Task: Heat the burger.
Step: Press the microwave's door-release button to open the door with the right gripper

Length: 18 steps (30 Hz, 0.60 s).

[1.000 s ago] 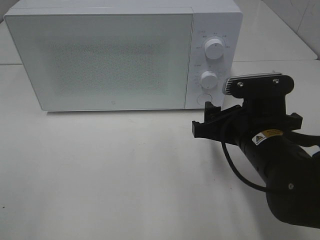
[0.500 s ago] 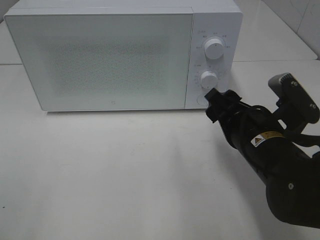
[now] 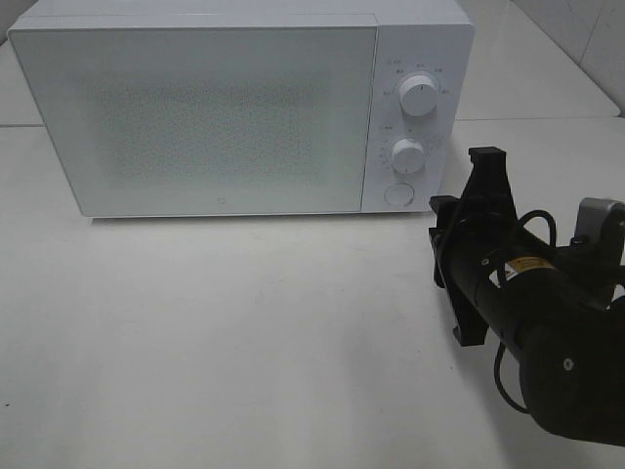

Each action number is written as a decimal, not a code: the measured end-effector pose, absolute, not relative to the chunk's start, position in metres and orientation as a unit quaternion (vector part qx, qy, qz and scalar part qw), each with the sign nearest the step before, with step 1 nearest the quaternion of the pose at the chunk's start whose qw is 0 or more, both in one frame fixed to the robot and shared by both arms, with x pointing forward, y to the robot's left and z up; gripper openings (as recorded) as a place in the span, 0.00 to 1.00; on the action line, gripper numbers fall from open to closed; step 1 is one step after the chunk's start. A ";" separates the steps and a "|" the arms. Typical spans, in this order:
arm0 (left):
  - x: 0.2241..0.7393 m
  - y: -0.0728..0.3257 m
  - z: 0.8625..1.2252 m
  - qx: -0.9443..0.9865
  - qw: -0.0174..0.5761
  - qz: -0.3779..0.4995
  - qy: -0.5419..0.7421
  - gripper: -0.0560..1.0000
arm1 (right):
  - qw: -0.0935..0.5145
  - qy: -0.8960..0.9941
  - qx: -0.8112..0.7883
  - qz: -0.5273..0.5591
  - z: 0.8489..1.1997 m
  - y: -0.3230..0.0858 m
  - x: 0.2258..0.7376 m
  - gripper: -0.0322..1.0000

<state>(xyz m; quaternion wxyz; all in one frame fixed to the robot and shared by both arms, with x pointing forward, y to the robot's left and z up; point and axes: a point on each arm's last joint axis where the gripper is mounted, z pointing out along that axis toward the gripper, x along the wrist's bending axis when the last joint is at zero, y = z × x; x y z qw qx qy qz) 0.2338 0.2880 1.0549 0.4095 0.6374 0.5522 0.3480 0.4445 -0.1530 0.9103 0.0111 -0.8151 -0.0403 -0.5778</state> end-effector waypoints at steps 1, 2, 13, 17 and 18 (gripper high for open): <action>0.234 0.288 1.055 0.637 0.409 0.348 0.552 0.96 | 0.011 -0.040 -0.815 -0.578 0.910 -0.153 0.445 0.36; 0.234 0.288 1.055 0.637 0.409 0.348 0.552 0.96 | 0.015 -0.035 -0.815 -0.578 0.910 -0.153 0.445 0.25; 0.234 0.288 1.055 0.637 0.409 0.348 0.552 0.96 | 0.021 -0.048 -0.834 -0.549 0.907 -0.149 0.453 0.04; 0.234 0.288 1.055 0.637 0.409 0.348 0.552 0.96 | 0.024 -0.058 -0.834 -0.549 0.909 -0.147 0.462 0.04; 0.234 0.288 1.055 0.637 0.409 0.348 0.552 0.96 | 0.025 -0.061 -0.835 -0.547 0.909 -0.147 0.465 0.04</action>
